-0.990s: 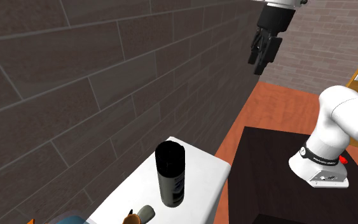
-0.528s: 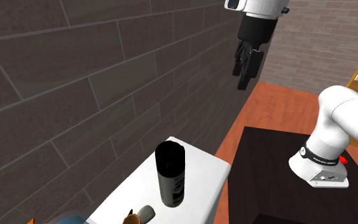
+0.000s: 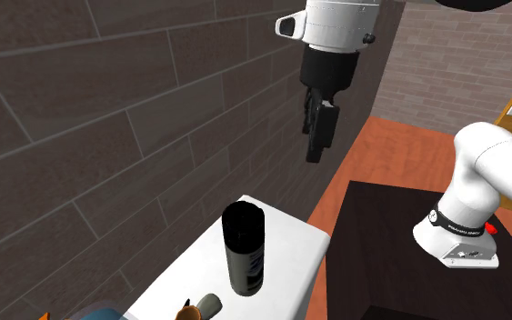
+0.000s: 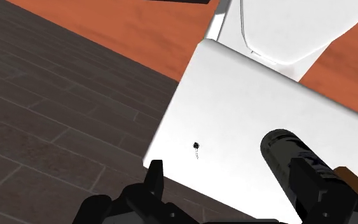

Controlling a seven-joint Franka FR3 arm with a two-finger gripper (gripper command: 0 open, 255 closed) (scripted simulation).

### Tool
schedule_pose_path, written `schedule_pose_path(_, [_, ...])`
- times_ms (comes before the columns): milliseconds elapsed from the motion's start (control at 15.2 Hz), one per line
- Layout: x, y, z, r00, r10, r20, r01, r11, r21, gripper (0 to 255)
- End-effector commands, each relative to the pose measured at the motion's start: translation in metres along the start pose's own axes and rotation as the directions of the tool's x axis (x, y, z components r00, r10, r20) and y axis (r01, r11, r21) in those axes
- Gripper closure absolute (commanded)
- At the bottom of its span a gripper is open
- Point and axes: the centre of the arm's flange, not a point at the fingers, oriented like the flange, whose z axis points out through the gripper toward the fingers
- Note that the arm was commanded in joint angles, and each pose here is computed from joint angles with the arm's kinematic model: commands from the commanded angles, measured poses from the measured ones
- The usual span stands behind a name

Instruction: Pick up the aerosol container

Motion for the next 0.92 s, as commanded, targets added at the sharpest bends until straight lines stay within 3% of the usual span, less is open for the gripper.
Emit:
schedule_pose_path(0, [0.017,-0.023,0.006,1.0,-0.008,0.012,0.008,1.0,0.0,0])
schedule_pose_path(660, [0.097,-0.129,0.041,0.997,-0.048,0.067,0.048,0.999,-0.004,0])
schedule_pose_path(858, [0.097,-0.13,0.052,0.997,-0.049,0.068,0.049,0.999,-0.004,0])
